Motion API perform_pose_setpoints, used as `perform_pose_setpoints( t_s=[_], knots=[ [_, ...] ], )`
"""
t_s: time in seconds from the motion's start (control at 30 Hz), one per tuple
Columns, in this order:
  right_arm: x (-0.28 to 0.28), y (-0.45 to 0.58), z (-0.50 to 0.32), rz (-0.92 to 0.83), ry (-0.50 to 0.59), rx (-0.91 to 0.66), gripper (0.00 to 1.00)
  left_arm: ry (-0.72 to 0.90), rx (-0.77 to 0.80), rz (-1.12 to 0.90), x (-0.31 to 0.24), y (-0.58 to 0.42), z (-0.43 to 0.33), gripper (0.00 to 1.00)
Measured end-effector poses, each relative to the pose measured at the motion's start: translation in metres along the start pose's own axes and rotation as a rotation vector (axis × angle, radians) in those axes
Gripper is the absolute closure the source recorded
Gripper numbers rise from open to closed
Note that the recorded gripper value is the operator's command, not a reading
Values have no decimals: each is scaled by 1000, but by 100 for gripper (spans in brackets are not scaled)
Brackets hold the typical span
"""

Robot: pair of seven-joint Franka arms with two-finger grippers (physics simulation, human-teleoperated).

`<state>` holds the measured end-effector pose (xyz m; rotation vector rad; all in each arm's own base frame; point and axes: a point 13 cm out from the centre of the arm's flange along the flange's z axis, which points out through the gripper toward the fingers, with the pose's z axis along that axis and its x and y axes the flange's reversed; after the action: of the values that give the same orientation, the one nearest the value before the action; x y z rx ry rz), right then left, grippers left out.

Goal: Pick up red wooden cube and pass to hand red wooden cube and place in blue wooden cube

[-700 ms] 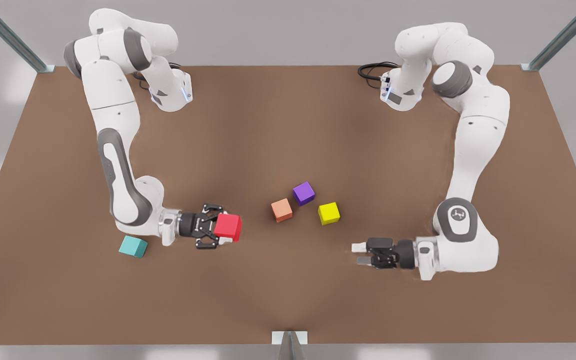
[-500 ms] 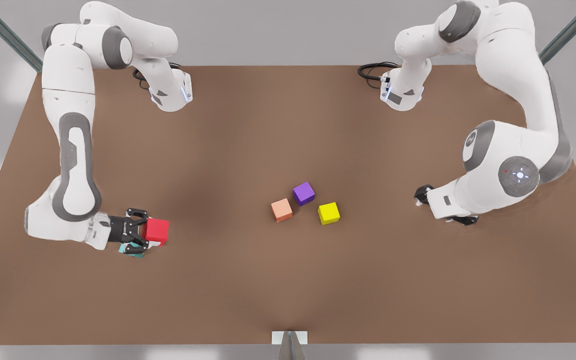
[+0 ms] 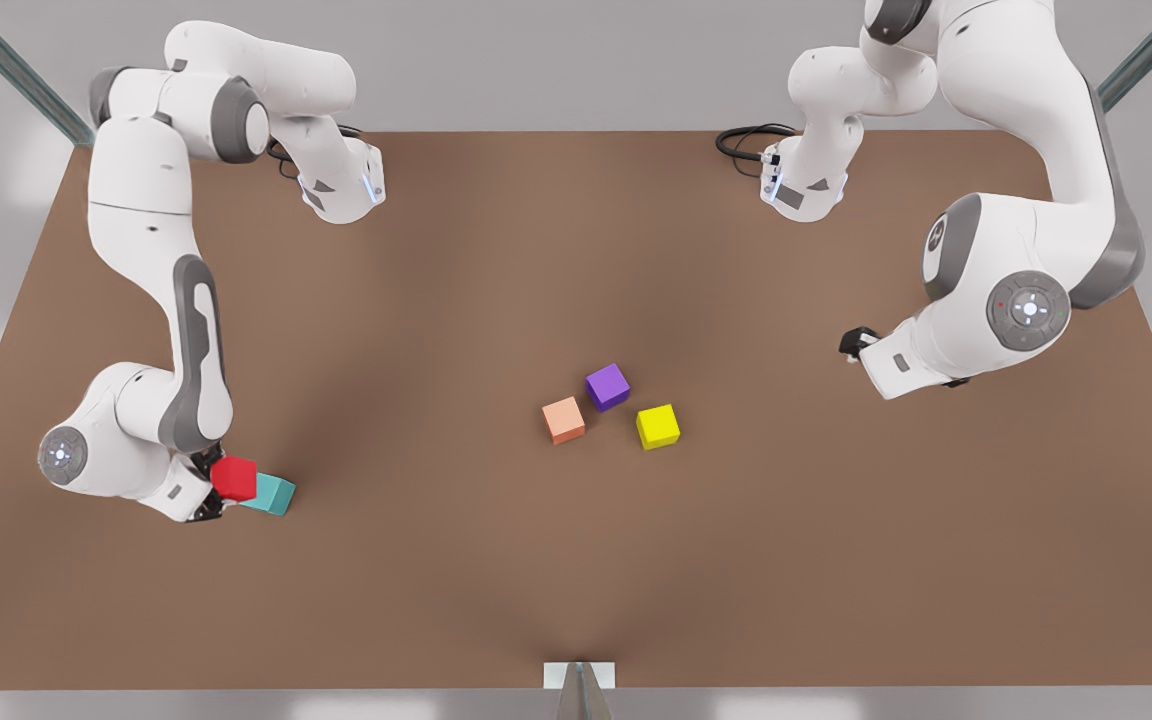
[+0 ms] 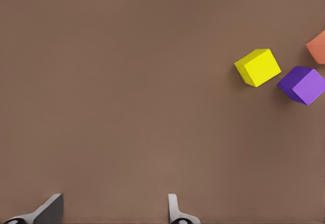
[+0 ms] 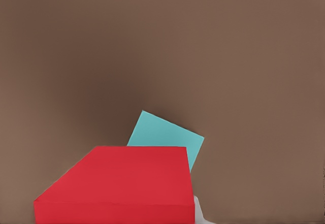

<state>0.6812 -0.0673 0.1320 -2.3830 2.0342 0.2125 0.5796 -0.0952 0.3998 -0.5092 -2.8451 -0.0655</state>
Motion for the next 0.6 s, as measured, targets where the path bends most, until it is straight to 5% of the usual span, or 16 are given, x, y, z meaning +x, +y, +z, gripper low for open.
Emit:
perform_pose_setpoints(
  t_s=[0.3, 0.33, 0.37, 0.6],
  knots=[
    [-15, -2, 24, 101, 22, 25, 51, 8, 8, -29, 1, -2, 2, 0],
    [-14, -3, 24, 112, 23, 30, 43, 9, 8, -32, 1, -2, 2, 0],
    [-14, -4, 24, 122, 23, 37, 0, 9, 8, -34, 2, -2, 2, 0],
    [-15, -10, 23, 179, 17, 67, 0, 14, 8, -48, 1, -1, 4, 0]
  ],
)
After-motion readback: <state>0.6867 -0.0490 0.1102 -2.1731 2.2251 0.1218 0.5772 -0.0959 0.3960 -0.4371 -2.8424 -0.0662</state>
